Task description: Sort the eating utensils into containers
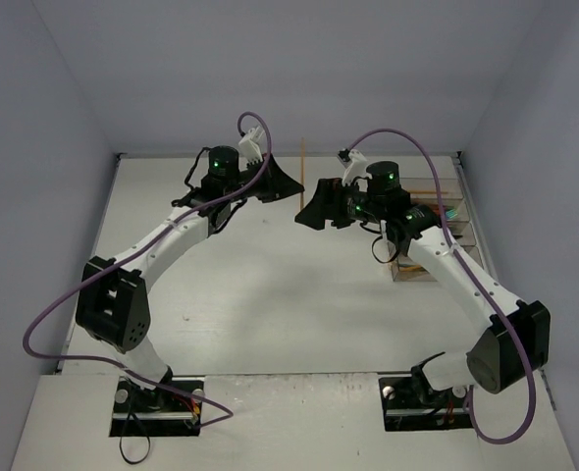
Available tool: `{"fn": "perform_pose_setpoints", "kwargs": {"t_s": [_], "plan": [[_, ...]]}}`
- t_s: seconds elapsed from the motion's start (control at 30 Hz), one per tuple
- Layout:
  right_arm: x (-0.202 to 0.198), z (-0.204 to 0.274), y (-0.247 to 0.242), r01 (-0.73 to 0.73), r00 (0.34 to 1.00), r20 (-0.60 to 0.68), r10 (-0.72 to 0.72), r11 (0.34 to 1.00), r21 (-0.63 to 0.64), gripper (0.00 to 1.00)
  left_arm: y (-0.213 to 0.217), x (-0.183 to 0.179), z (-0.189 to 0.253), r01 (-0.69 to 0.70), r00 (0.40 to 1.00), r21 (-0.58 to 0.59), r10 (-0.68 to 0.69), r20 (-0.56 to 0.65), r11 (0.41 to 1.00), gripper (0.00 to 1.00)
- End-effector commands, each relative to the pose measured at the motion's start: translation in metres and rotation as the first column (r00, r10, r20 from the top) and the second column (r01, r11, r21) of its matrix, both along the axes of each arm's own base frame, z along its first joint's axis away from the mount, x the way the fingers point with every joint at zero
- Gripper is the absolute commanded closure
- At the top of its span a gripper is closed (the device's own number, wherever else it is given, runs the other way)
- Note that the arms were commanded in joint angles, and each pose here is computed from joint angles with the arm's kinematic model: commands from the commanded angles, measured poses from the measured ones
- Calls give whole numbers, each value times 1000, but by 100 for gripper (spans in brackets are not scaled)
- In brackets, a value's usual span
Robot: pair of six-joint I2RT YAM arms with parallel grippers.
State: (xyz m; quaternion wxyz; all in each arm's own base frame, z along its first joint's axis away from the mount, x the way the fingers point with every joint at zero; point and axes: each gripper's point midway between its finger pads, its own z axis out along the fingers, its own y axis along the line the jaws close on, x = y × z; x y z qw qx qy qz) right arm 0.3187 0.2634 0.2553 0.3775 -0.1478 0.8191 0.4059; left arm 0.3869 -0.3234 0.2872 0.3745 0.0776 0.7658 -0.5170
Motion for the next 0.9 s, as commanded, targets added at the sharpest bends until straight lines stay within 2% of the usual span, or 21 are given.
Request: {"fn": "perform_pose_setpoints", "kwargs": {"t_s": [0.0,0.2,0.7,0.87], "plan": [[5,34,12,-60,993,109,54,997,47,24,-13,-34,84,156,967,-141,-122,222,978,100],[9,34,14,-73,991,119,68,997,40,32,-16,-49,92,207,956,-165,-163,245,964,100],[16,44,8,-28,986,163,22,999,30,67,-20,-55,85,235,950,-161,-191,248,959,100],[17,53,4,-11,983,184,4,999,35,87,-20,-55,81,229,953,-161,-187,240,960,100]]}}
